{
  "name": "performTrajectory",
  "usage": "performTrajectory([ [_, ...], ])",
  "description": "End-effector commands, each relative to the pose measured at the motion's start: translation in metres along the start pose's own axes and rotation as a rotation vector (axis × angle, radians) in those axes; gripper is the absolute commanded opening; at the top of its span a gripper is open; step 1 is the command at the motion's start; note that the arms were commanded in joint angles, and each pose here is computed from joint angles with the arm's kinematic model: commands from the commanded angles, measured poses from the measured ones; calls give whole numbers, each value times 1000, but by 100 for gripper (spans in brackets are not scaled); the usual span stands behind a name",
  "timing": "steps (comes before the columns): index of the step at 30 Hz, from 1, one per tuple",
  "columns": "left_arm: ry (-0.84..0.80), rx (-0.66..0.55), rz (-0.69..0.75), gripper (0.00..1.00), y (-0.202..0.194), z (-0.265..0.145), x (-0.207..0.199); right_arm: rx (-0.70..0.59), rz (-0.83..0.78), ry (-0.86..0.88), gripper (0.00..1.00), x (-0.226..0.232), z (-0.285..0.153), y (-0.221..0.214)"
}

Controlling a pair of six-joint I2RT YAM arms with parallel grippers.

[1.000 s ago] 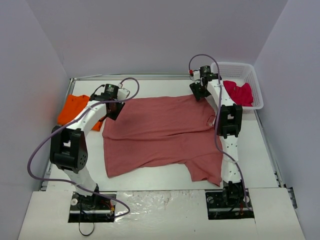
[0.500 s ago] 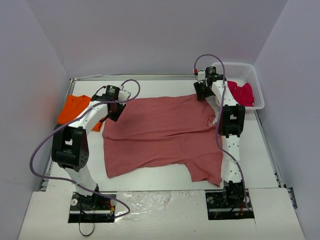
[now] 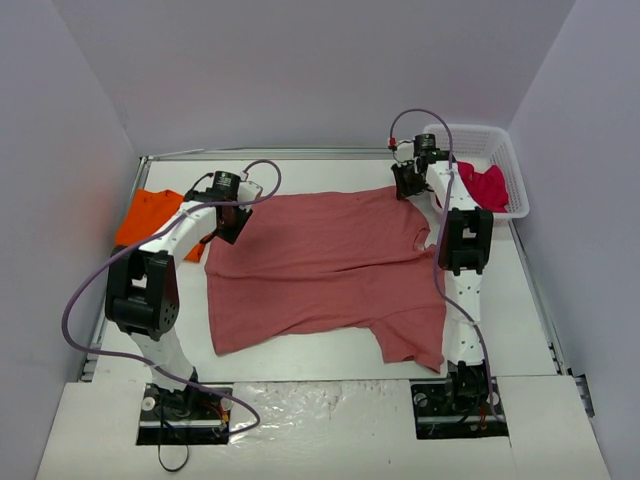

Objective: Fold and stack the t-shirts
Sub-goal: Flatten out the tshirt

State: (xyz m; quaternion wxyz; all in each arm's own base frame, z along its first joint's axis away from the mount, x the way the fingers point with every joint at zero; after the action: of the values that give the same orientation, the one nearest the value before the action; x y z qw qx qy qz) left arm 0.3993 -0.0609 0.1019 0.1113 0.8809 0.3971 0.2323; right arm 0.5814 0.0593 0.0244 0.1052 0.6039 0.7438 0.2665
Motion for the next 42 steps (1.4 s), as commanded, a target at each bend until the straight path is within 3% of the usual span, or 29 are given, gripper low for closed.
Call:
performTrajectory([
  [1, 8, -18, -17, 31, 4, -7, 4, 41, -5, 10, 0, 2, -19, -10],
  [5, 14, -25, -16, 31, 4, -10, 5, 4, -51, 42, 0, 17, -53, 0],
  [13, 23, -41, -20, 31, 7, -14, 7, 12, -153, 84, 0, 43, -104, -22],
  [31, 29, -48, -16, 31, 6, -19, 7, 85, -383, 68, 0, 103, -125, -85],
  [42, 12, -29, -12, 31, 3, -13, 3, 146, -503, -21, 0, 104, -145, -132],
])
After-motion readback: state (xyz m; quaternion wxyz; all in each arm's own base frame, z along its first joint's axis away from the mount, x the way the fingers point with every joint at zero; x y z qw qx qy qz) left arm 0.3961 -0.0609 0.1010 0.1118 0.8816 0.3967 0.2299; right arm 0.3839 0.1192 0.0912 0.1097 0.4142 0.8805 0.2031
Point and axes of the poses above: each gripper's point midway between its finger pads, its own z axis out along the fingers, its own x axis along the line the jaws close on, y = z × x, the point moved 1 cm from there along -z, back along the fingers, and after that the axes turned 13 degrees about z, right-handed, at the moved point
